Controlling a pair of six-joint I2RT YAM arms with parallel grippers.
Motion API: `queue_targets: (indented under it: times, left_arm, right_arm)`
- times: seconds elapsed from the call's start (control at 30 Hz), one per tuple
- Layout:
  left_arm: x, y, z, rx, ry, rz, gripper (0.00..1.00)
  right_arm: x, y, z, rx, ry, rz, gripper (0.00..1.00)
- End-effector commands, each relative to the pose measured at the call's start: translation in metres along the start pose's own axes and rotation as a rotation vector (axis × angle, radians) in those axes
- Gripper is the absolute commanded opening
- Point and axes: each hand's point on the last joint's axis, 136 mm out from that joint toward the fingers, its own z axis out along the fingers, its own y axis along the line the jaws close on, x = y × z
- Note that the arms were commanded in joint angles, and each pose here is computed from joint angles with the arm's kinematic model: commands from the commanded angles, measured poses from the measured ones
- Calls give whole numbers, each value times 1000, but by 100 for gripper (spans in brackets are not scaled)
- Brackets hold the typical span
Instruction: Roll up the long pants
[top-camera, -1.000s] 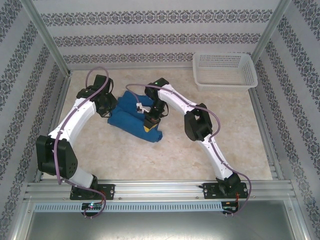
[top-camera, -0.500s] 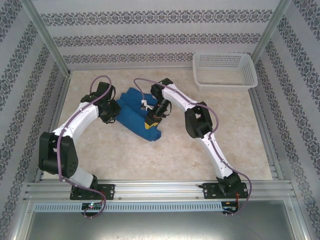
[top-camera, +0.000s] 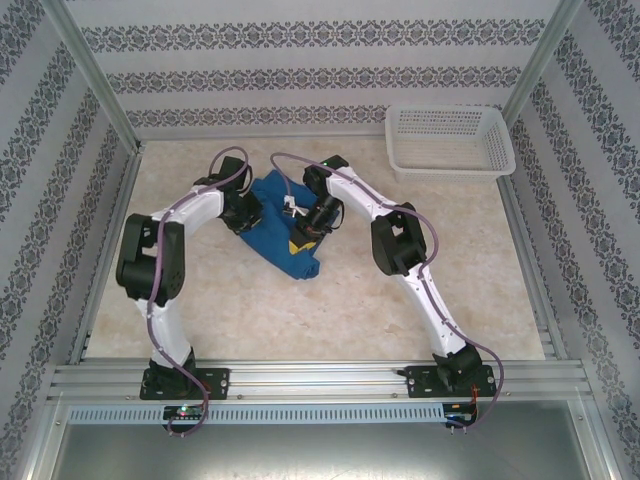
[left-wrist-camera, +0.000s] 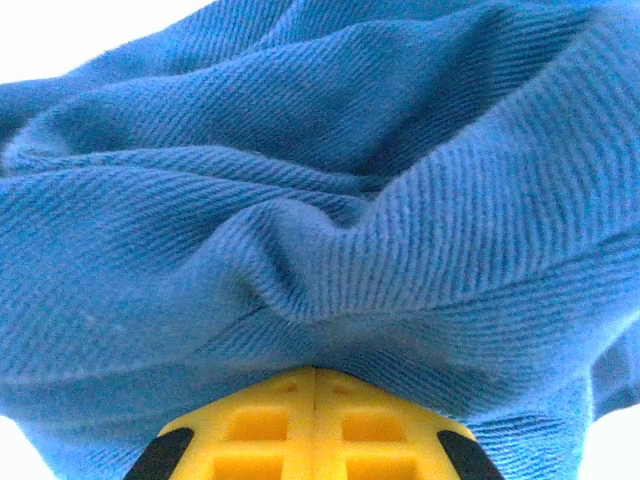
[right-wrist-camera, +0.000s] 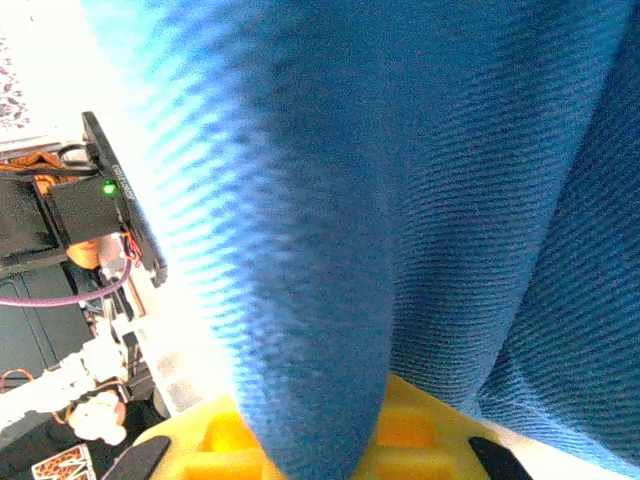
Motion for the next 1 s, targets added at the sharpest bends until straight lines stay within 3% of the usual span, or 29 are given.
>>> queue_targets:
  times: [0.0,0.13,0.3,0.4,0.47,0.57,0.67,0.77,0.97]
  left_arm:
    - [-4,-14,46,34,31,40,0]
    - [7,2,86,-9,91,21,0]
    - [14,14,99,-30,115,5,0]
    - [12,12,95,-37,111,12,0]
    - [11,11,92,-42,109,20,0]
    - [9,9,87,-49,100,35,0]
    - [7,8,81,-52,90,37,0]
    - [5,7,78,-47,86,30,0]
    - [9,3,78,-17,99,5,0]
  right_arm:
    - [-4,-28,16,42,8,-10,0]
    - [-1,-30,18,47,13,-6,0]
    - [1,-34,11,117,-10,-17,0]
    - [-1,-33,1,179,-42,-19,34]
    - [-2,-33,-10,254,-70,-25,40]
    - [-2,-37,-37,501,-138,-34,52]
    - [-1,-27,-68,830,-223,-86,70]
    - [0,0,-75,1073,-296,-163,74]
    - [-1,45,-24,1327,-365,-311,74]
